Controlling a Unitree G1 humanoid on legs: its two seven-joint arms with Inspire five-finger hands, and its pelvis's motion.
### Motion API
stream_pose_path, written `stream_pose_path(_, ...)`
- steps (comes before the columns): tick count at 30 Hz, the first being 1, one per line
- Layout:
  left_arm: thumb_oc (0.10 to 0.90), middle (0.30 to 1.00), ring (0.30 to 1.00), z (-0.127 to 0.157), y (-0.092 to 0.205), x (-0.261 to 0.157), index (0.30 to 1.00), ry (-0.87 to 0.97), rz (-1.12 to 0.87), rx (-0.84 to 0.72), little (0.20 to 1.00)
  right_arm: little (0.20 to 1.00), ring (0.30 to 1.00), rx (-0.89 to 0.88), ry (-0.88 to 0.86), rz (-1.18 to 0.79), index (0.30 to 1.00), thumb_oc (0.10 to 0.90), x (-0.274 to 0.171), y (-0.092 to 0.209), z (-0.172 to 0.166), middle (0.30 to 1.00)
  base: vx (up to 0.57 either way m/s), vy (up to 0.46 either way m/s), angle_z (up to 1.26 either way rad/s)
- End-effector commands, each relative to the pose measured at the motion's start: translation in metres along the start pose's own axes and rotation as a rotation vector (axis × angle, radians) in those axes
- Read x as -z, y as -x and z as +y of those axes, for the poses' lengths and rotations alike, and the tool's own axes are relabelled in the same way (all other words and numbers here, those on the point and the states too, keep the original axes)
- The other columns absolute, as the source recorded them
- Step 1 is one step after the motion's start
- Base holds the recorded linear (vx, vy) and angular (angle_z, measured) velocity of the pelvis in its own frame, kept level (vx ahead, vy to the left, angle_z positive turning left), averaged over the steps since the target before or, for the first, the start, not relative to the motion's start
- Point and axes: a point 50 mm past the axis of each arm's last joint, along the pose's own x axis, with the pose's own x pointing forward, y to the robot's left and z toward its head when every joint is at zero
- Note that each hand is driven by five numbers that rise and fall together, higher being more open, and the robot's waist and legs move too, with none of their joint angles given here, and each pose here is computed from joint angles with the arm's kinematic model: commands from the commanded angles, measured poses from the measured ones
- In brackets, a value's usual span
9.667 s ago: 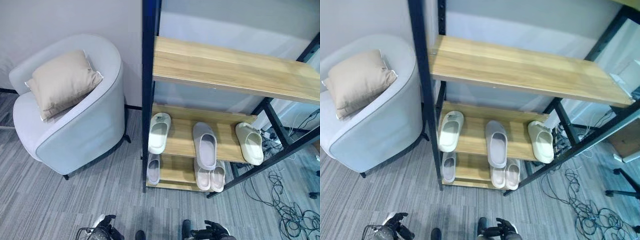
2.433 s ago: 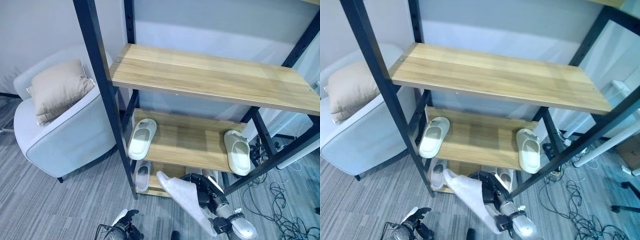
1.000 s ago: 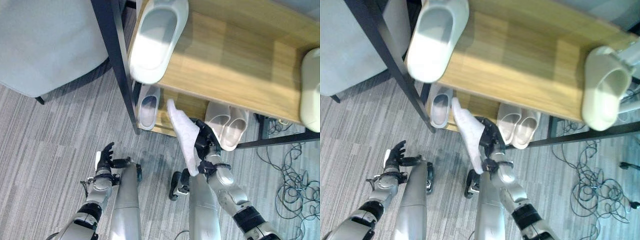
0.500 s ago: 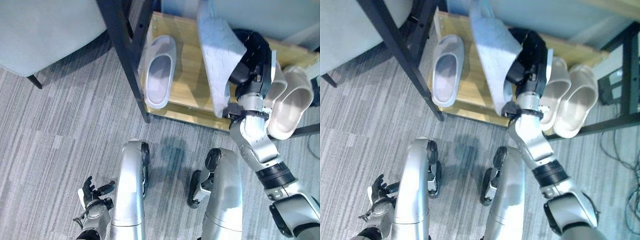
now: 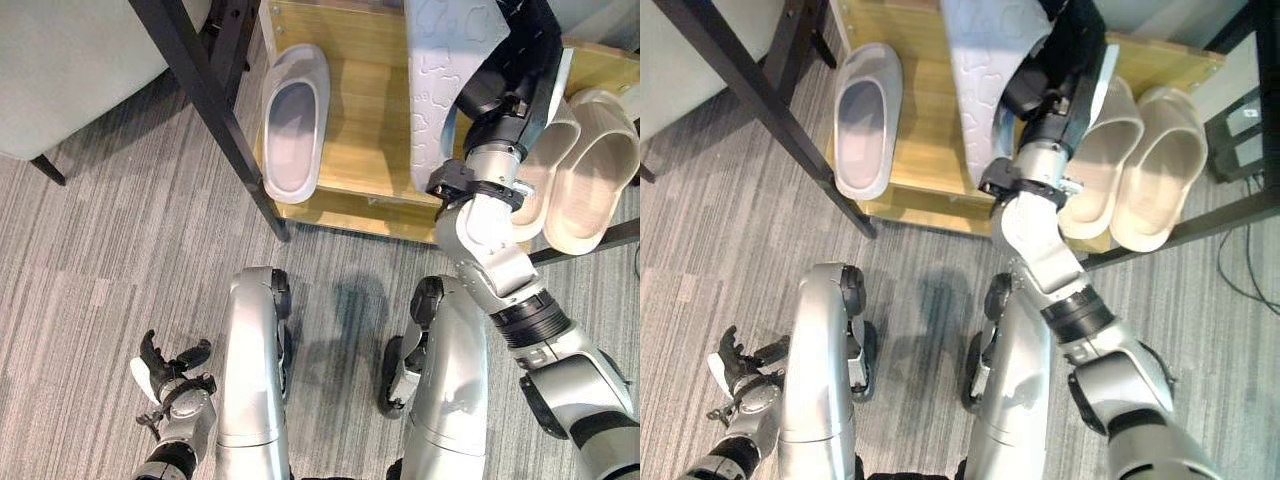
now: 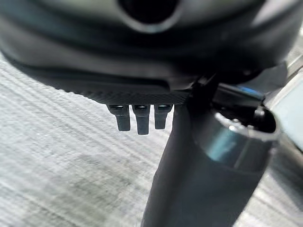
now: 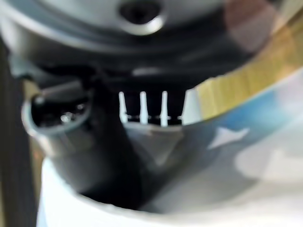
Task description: Arrange the slippers neatly on the shoe rack.
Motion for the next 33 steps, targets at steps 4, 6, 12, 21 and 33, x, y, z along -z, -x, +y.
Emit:
stream_pose_path(4, 0.8, 0.9, 0.9, -0.002, -0.006, -0.013, 0.9, -0.028, -0.071, -0.023, 0.9, 0.3, 0.3, -0.098, -0.184, -0.26, 0.3, 0.4, -0.079, -0.036, 0.067, 0.3, 0.0, 0.001, -0.01)
stream_pose_path(6, 0.8, 0.9, 0.9, -0.009, -0.004, -0.016, 0.9, -0.031, -0.086, 0.007, 0.9, 0.3, 0.3, -0.074, -0.144, -0.246, 0.3, 0.4, -0.076, -0.042, 0.071, 0.3, 0.0, 0.0, 0.0)
stream_pose_path(12, 0.8, 0.9, 0.9, -0.018, 0.0, -0.017, 0.9, -0.042, -0.094, 0.057, 0.9, 0.3, 0.3, 0.03, -0.072, -0.189, 0.3, 0.4, -0.068, -0.064, 0.08, 0.3, 0.0, 0.0, 0.0)
stream_pose_path(21, 0.8, 0.9, 0.9, -0.015, 0.005, 0.001, 0.9, -0.075, -0.043, 0.077, 0.9, 0.3, 0.3, 0.081, -0.001, -0.099, 0.3, 0.4, -0.043, -0.07, 0.065, 0.3, 0.0, 0.0, 0.0)
stream_pose_path(33, 0.8, 0.9, 0.9, -0.02, 0.012, 0.015, 0.9, -0.155, -0.007, 0.145, 0.9, 0.3, 0.3, 0.094, 0.097, -0.005, 0.3, 0.4, -0.012, -0.06, 0.06, 0.3, 0.0, 0.0, 0.0)
